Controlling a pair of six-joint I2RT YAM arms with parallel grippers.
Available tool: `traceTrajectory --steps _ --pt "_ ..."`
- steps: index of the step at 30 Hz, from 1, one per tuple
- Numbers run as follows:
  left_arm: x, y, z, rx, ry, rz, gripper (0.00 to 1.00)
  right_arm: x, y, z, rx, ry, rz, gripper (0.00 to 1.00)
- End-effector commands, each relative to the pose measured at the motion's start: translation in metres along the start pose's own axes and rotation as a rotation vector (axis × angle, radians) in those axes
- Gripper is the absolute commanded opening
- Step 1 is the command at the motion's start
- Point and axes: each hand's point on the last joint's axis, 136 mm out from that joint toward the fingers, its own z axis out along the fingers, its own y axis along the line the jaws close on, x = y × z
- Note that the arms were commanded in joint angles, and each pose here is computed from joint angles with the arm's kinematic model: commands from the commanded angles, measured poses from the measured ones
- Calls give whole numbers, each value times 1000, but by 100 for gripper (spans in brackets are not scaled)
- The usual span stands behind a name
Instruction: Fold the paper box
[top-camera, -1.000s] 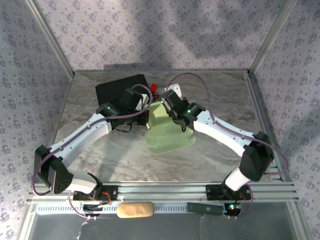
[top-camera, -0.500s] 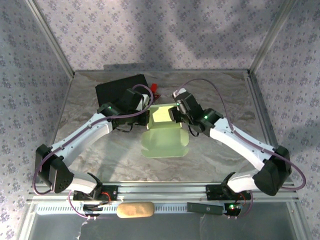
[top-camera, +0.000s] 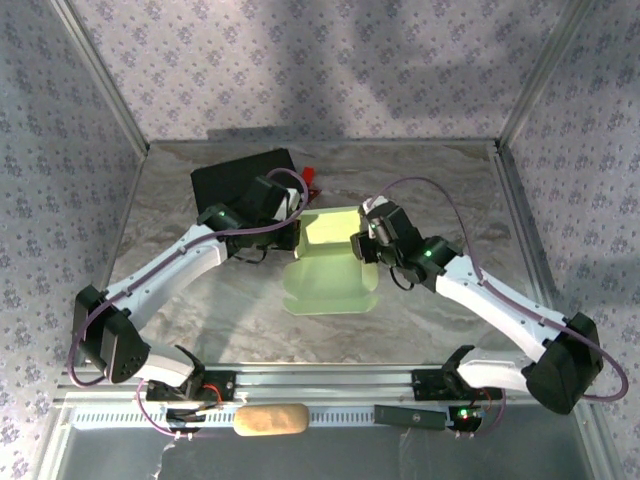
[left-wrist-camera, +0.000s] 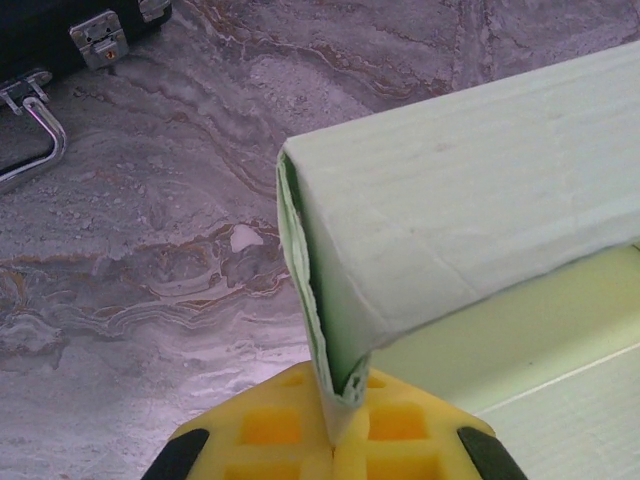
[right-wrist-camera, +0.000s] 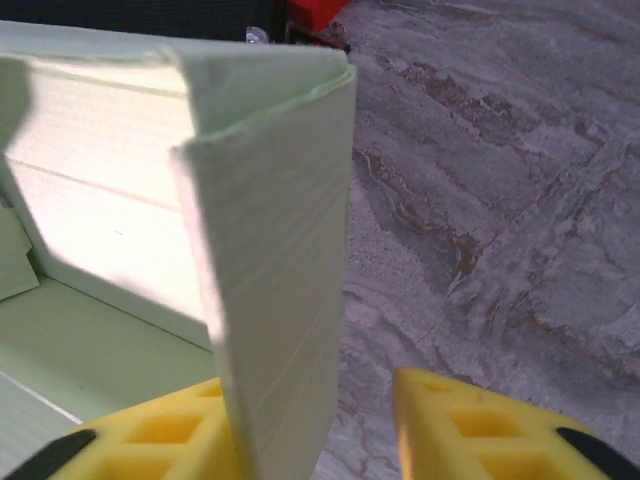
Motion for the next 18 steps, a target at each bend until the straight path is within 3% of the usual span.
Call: traceTrajectory --steps 1,18 --pt "-9 -12 -10 30 -22 0 0 -2 -5 3 35 2 9 30" --pt "-9 -15 -11 33 -17 13 0 -5 -14 21 321 30 -64 9"
